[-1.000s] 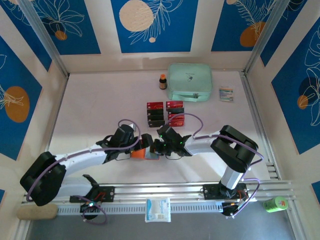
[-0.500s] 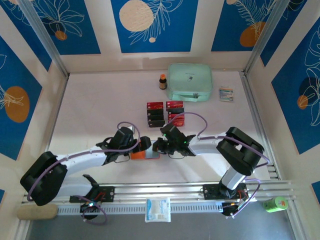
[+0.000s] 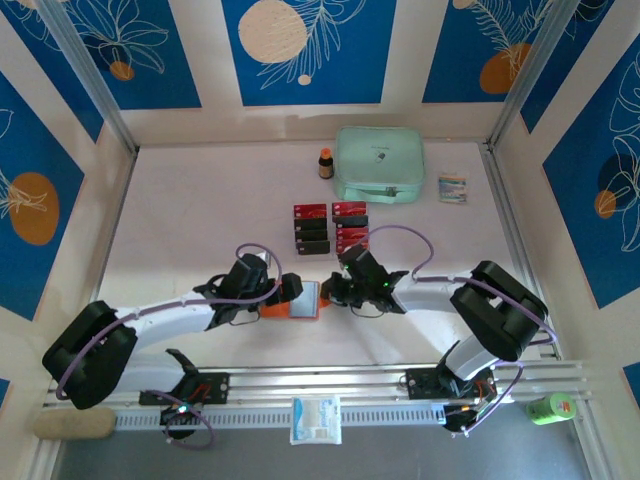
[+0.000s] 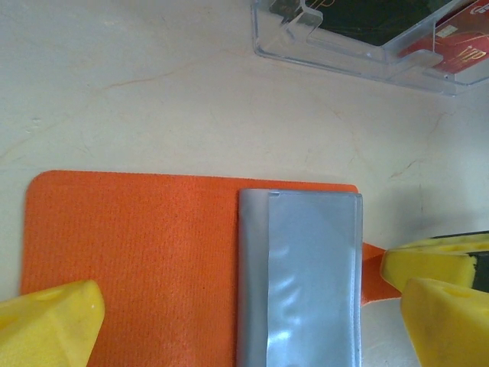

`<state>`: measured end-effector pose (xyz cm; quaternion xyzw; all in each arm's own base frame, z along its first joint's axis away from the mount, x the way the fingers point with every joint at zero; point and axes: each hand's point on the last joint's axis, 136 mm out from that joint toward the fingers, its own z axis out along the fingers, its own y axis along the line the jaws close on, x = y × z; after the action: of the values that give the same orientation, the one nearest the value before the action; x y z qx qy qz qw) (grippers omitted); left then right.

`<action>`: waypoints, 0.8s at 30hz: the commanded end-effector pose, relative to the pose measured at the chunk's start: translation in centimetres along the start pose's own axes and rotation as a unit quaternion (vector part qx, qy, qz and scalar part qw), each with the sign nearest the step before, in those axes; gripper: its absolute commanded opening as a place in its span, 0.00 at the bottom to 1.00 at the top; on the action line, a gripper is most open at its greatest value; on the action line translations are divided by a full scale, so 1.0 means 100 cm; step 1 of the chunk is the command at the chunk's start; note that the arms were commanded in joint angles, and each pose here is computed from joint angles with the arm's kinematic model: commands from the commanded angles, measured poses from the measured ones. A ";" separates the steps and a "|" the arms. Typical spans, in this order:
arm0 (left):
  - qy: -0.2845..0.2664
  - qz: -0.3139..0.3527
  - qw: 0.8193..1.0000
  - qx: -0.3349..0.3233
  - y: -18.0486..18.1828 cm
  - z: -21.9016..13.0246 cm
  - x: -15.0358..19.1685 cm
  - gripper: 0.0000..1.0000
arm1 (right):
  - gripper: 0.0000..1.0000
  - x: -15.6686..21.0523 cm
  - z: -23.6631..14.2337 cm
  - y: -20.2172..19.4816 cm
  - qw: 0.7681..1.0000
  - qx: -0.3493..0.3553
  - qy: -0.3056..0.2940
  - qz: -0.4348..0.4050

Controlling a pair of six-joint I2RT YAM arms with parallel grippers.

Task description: Put the credit cards into the card holder

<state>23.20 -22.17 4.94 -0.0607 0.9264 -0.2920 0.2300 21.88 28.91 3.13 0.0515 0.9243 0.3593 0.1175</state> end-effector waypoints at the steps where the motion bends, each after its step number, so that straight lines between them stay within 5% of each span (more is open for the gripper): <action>1: 0.001 0.021 1.000 -0.020 0.006 0.002 0.002 1.00 | 0.00 0.006 -0.001 -0.014 1.000 0.014 0.002 0.004; 24: 0.025 0.167 0.984 -0.049 -0.007 0.005 0.015 1.00 | 0.00 -0.005 -0.001 0.010 0.999 0.001 0.015 -0.042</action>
<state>22.13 -23.26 4.51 0.0675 0.9409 -0.2234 0.2454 22.46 28.98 3.65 0.0266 0.9265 0.3537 0.1257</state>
